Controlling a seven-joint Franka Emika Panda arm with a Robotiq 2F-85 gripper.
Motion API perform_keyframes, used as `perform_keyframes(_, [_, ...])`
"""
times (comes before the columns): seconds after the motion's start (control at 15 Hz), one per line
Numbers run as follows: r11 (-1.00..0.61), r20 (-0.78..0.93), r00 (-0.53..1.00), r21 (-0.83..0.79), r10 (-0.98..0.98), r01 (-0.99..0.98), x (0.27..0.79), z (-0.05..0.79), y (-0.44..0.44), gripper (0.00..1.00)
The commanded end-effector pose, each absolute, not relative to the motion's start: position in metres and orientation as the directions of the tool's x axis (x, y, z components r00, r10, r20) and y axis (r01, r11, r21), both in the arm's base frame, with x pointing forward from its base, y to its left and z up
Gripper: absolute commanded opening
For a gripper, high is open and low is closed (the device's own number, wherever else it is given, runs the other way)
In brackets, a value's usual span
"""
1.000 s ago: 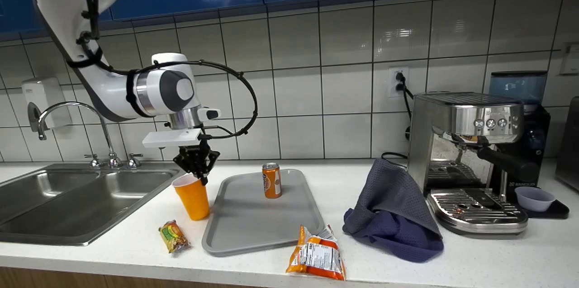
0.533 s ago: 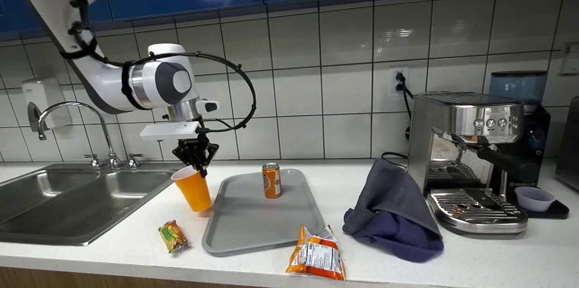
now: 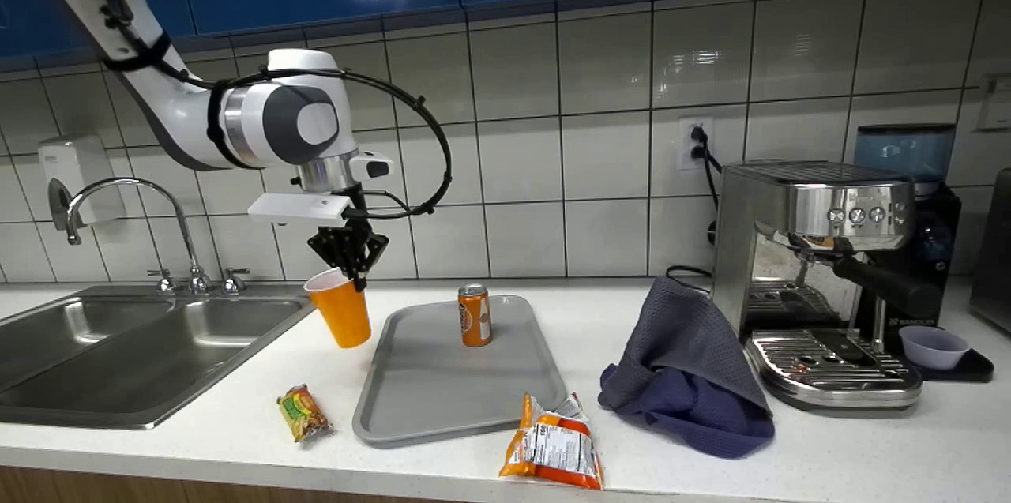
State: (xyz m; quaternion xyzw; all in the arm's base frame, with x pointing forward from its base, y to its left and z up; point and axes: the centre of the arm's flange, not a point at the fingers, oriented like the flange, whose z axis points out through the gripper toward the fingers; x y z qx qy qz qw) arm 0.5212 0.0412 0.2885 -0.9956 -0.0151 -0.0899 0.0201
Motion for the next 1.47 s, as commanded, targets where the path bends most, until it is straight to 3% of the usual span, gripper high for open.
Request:
perform_keyframes(0.0, [-0.997, 0.195, 0.981, -0.072, 0.0, 0.015, 0.521, 0.297, 0.015, 0.01])
perform_keyframes(0.67, [-0.994, 0.185, 0.979, -0.08, -0.085, -0.071, 0.55, 0.282, -0.051, 0.01])
perform_keyframes(1.4, [-0.994, 0.141, 0.985, -0.074, -0.095, -0.085, 0.572, 0.252, -0.06, 0.01])
